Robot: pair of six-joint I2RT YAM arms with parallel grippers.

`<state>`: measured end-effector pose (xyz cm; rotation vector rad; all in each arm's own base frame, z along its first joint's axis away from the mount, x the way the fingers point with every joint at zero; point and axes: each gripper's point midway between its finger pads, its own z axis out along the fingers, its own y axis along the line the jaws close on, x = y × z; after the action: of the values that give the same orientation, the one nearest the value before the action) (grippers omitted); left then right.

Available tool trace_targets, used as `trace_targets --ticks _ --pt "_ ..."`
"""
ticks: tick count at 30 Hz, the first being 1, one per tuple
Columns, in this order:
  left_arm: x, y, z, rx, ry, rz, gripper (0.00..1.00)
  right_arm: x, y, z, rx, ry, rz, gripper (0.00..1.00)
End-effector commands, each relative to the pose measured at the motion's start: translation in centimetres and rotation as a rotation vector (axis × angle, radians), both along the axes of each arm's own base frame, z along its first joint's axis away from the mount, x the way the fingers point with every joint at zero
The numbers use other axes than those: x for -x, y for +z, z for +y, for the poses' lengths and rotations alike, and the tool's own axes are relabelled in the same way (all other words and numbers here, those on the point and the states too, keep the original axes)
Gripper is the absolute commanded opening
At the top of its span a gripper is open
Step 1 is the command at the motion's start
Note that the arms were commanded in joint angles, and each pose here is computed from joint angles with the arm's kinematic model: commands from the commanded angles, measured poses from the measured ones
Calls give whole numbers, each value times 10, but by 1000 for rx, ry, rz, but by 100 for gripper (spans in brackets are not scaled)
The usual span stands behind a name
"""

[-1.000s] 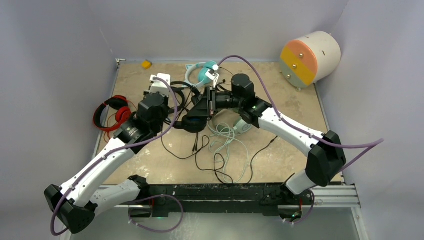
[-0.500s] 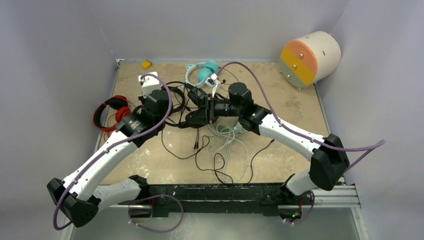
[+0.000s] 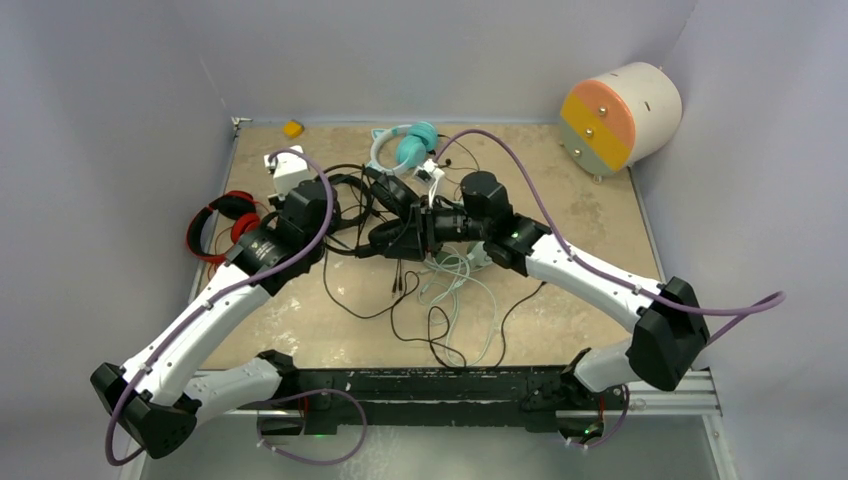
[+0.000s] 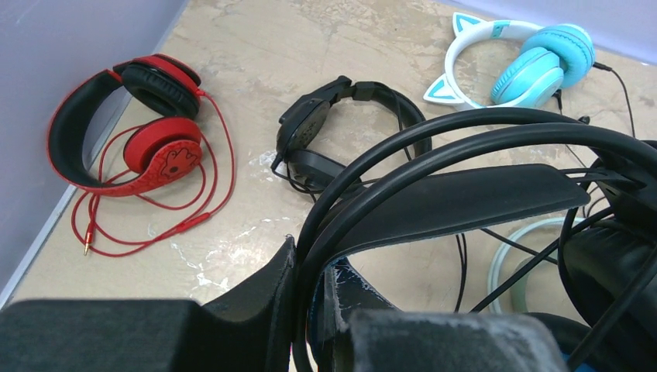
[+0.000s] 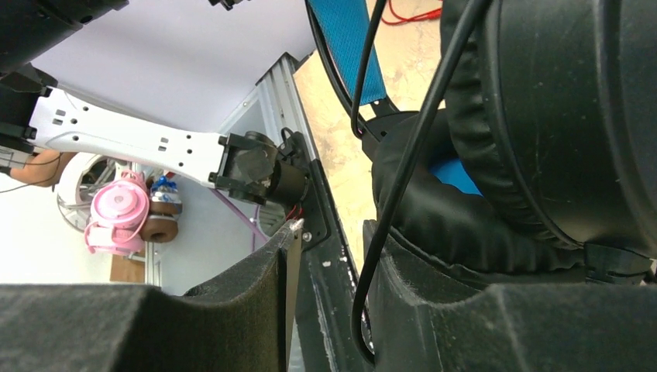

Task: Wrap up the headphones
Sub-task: Wrap the headphones cable around the headphones.

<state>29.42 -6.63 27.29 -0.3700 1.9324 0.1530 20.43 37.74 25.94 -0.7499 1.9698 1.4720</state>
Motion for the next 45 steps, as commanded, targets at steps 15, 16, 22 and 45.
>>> trace_targets --ticks 15,16,22,45 --pt "-11 88 -8 80 -95 -269 0 9 13 -11 111 129 -212 42" --pt "-11 86 -10 106 -92 -264 0 9 20 -9 77 121 -229 42" --pt "-18 71 -20 200 -77 -171 0 21 27 -21 -24 99 -317 47" --pt "-34 -3 -32 451 -19 408 0 -12 -32 -40 -25 -186 -350 90"
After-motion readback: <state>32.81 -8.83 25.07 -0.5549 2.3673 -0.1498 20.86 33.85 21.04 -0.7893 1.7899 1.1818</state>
